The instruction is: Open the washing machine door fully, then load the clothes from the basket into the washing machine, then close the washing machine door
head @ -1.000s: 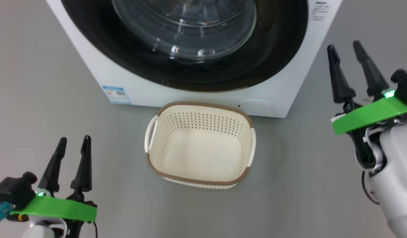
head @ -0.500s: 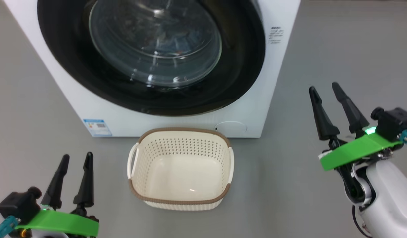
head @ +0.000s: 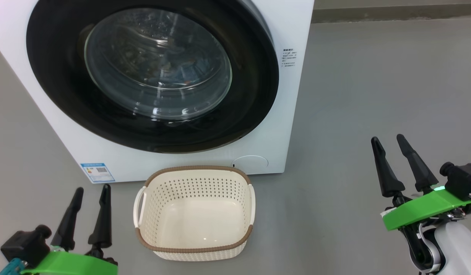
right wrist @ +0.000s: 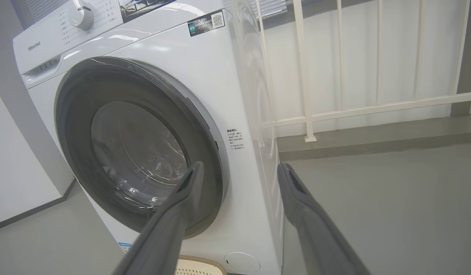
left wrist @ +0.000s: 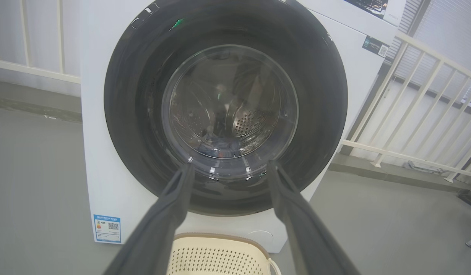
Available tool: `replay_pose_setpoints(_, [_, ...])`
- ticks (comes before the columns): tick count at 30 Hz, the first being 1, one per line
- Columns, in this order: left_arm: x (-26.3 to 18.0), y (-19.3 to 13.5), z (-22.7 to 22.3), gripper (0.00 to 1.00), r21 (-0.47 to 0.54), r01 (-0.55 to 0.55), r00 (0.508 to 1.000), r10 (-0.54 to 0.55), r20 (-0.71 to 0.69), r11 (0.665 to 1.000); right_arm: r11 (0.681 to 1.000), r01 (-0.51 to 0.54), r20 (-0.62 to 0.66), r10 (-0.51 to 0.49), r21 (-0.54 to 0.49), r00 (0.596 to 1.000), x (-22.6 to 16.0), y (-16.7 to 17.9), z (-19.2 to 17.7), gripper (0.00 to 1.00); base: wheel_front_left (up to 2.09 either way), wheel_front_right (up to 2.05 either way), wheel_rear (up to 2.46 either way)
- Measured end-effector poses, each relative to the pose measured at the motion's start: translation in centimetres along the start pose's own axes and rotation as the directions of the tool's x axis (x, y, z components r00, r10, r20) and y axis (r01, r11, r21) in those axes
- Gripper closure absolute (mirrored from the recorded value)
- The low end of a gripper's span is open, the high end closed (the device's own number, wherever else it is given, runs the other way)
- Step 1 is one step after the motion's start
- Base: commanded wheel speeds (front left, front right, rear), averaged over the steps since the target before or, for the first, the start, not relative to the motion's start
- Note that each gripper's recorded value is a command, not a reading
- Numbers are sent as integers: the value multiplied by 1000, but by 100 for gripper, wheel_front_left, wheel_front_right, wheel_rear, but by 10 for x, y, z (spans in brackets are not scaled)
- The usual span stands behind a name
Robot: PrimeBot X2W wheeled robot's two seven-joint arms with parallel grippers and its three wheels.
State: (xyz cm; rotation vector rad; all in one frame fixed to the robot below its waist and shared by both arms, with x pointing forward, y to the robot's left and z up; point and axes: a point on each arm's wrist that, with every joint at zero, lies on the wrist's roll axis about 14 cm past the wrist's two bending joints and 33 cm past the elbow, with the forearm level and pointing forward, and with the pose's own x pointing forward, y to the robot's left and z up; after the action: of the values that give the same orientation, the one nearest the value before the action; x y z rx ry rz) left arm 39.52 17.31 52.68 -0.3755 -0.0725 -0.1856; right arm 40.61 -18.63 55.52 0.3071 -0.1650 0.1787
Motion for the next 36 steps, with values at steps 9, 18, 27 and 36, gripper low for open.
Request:
replay_pose_setpoints(9, [-1,-4,-1,0,-3,8,1000,-8,-2,1000,1000,24,3,-24,-4,1000,-6,-5,0,0,0,0,0])
replay_pose_setpoints(18, [-5,-4,-4,0,10,13,1000,-13,-17,1000,999,26,-20,-27,-40,999,-7,-6,-8,0,0,0,0])
replay_pose_setpoints(27, [-8,-4,-3,0,25,17,1000,-17,-21,1000,998,23,-23,-25,-50,999,-7,-6,-9,0,0,0,0])
replay_pose_setpoints(36, [-8,-2,-4,0,28,8,1000,-7,-22,1000,997,22,-33,-25,-67,999,-7,-6,-12,0,0,0,0])
